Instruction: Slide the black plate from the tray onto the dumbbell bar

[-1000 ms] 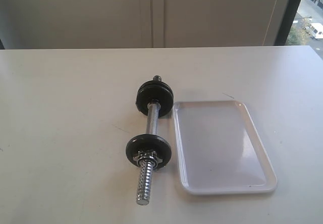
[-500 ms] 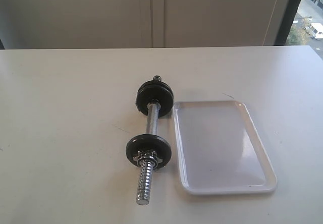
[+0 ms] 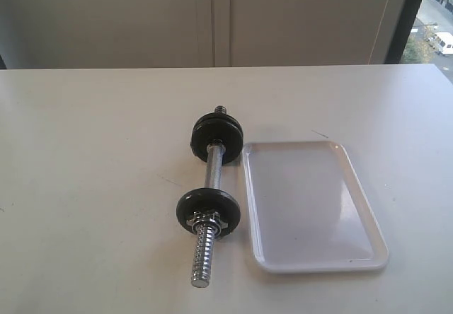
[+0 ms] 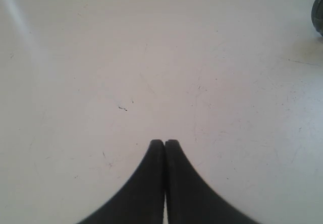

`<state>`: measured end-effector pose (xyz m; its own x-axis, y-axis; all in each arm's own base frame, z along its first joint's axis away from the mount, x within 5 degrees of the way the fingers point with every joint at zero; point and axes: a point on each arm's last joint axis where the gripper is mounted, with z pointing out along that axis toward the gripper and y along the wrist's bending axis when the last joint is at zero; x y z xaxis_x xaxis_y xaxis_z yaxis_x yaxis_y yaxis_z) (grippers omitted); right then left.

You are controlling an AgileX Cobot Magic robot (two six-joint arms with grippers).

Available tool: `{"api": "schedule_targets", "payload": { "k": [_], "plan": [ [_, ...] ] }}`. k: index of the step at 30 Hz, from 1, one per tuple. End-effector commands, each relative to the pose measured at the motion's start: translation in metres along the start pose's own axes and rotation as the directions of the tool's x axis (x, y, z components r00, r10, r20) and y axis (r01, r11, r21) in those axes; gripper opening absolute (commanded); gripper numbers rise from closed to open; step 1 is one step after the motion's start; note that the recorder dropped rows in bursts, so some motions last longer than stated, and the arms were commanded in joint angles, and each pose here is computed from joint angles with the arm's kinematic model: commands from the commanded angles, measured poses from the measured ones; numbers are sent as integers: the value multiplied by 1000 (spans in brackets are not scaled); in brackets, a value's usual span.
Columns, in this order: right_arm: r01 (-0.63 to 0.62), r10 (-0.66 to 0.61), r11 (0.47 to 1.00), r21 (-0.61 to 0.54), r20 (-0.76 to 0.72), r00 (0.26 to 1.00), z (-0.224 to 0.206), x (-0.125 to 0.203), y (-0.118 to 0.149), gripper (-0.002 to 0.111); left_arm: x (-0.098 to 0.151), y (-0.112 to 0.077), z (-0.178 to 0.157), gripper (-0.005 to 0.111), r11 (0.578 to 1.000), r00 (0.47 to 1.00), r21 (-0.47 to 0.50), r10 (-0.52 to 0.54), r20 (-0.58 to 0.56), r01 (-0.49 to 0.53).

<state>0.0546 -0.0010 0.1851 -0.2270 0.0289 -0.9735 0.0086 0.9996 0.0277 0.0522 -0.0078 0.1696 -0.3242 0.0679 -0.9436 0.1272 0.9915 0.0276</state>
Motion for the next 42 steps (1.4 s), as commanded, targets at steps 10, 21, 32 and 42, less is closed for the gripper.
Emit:
{"api": "schedule_targets", "payload": {
  "k": [10,21,32,42],
  "plan": [
    [-7,7,1000,4,8,1000,0,0,0,0,1,0,0,0,1000,1000,4,-10,-1,10],
    [-7,7,1000,4,6,1000,0,0,0,0,1,0,0,0,1000,1000,4,-10,-1,10],
    [-7,7,1000,4,4,1000,0,0,0,0,1,2,0,0,999,1000,-35,-23,-1,23],
    [3,-3,999,-40,3,1000,0,0,2,0,1,2,0,0,999,1000,-34,-23,1,23]
  ]
}}
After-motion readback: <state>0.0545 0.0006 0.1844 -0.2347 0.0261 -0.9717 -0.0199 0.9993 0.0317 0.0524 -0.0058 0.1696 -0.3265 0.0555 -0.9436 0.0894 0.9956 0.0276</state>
